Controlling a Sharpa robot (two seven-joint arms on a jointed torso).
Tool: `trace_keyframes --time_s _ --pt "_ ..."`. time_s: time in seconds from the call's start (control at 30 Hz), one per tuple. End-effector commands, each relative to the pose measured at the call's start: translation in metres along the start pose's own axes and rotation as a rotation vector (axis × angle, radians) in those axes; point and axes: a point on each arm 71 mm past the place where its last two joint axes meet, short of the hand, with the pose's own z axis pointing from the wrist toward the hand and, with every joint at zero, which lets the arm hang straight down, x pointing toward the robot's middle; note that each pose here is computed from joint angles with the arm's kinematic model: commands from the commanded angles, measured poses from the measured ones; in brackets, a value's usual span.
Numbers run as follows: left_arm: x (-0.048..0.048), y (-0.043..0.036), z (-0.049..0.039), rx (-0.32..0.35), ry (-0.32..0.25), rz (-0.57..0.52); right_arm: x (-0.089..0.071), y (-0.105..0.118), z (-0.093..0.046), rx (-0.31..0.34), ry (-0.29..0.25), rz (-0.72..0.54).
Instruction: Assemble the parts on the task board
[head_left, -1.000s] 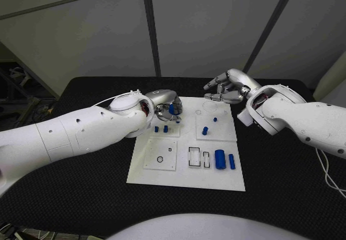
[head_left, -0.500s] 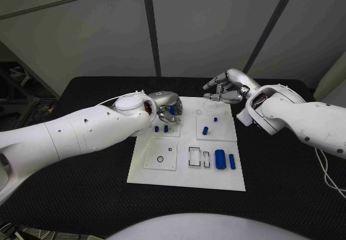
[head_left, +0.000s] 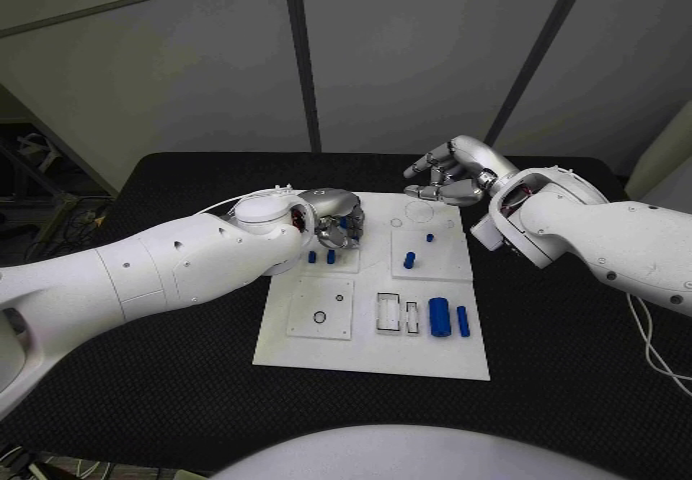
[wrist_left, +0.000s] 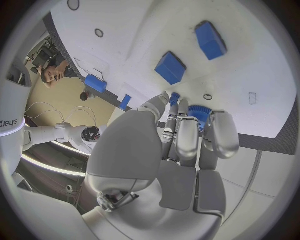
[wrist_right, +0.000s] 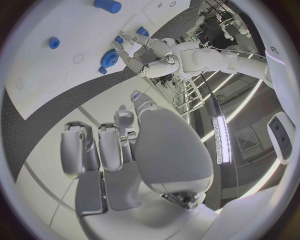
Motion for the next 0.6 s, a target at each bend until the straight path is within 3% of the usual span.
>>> trace_keyframes --time_s 0.03,0.6 --pt "0.0014 -0.0001 0.0001 0.002 0.016 0.011 -0.0001 0.0013 0.0005 -0.006 0.005 0.002" --pt "0.0001 0.0051 -0.0001 -0.005 -0.006 0.010 0.0006 0.0027 0.0001 -0.007 0.008 0.003"
